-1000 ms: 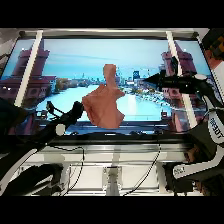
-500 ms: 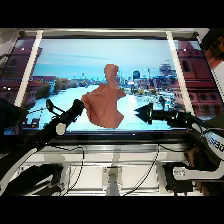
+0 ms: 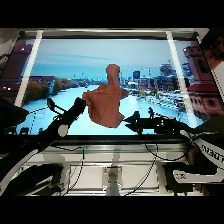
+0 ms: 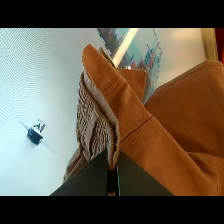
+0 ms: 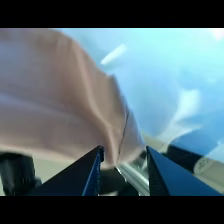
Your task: Fold the clothes and pants, and hang the long-sleeved shirts on hangers.
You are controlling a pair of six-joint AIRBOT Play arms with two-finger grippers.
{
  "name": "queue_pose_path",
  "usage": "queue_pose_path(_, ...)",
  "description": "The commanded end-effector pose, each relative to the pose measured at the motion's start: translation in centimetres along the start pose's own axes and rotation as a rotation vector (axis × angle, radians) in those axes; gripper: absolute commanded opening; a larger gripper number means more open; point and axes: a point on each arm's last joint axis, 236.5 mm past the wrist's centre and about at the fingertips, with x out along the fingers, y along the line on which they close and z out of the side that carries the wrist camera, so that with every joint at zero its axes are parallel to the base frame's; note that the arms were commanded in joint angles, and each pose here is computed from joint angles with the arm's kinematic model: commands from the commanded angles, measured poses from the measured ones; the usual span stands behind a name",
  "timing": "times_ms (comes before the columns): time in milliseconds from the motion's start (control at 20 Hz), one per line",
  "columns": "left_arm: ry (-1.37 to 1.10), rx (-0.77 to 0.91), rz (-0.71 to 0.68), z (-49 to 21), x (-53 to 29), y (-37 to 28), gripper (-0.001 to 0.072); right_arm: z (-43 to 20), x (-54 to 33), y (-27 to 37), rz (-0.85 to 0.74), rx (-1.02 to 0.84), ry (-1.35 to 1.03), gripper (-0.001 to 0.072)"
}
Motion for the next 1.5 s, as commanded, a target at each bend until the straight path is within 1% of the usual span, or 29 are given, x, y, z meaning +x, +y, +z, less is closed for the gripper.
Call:
queue_pose_path(0, -0.005, 0.002, -0.01, 0.1, 0.0, -0.3, 0.0018, 0.5, 1.6, 0.6, 0.0, 0.098, -0.072, 0.0311)
queue_pose_path(100, -0.006, 0.002, -0.01, 0.1, 0.0, -0.3, 0.0018, 0.7, 2.0, 0.5, -0.003, 0.192, -0.097, 0.0311)
queue_pose_path(350, -0.014, 0.0, -0.037, 0.4, -0.5, -1.3, 0.0018, 1.7, 1.9, 1.0, 0.022, 0.252, -0.139, 0.0309)
queue_pose_path(700, -0.021, -0.003, -0.068, 0.7, -1.1, -2.4, 0.0018, 2.0, 1.9, 1.0, 0.026, 0.256, -0.149, 0.0298)
queue_pose_path(750, -0.021, -0.004, -0.068, 0.7, -1.1, -2.4, 0.0018, 1.8, 2.0, 1.0, 0.022, 0.251, -0.148, 0.0269)
queue_pose_path(800, -0.021, -0.004, -0.068, 0.7, -1.1, -2.4, 0.0018, 1.7, 2.2, 1.1, 0.017, 0.24, -0.149, 0.0191)
queue_pose_path(850, -0.021, -0.004, -0.068, 0.7, -1.1, -2.4, 0.0018, 1.7, 2.4, 1.2, 0.012, 0.228, -0.154, 0.0191)
queue_pose_path(900, -0.021, -0.004, -0.068, 0.7, -1.1, -2.4, 0.0018, 1.5, 2.6, 1.4, 0.011, 0.217, -0.152, 0.015)
queue_pose_path(950, -0.021, -0.004, -0.068, 0.7, -1.1, -2.4, 0.0018, 1.2, 2.7, 1.7, 0.014, 0.206, -0.14, 0.0011)
queue_pose_path(1100, -0.043, 0.0, -0.091, 1.3, -1.1, -2.9, 0.0017, 1.3, 2.3, 1.7, -0.009, 0.14, -0.156, 0.0007)
queue_pose_path(1150, -0.068, 0.01, -0.117, 1.9, -1.3, -3.6, 0.0016, 1.2, 1.9, 1.8, -0.025, 0.094, -0.165, 0.0006)
queue_pose_path(1250, -0.099, 0.024, -0.163, 2.9, -1.7, -5.1, 0.0015, 0.8, 0.4, 3.9, -0.003, -0.016, -0.205, 0.0006)
queue_pose_path(1400, -0.148, 0.291, -0.29, 3.9, -3.3, -11.3, 0.0014, 2.2, -4.9, 9.3, 0.075, -0.195, -0.413, 0.0006)
queue_pose_path(1450, -0.175, 0.33, -0.328, 4.6, -3.8, -13.4, 0.0014, 3.0, -7.5, 10.8, 0.1, -0.232, -0.496, 0.0006)
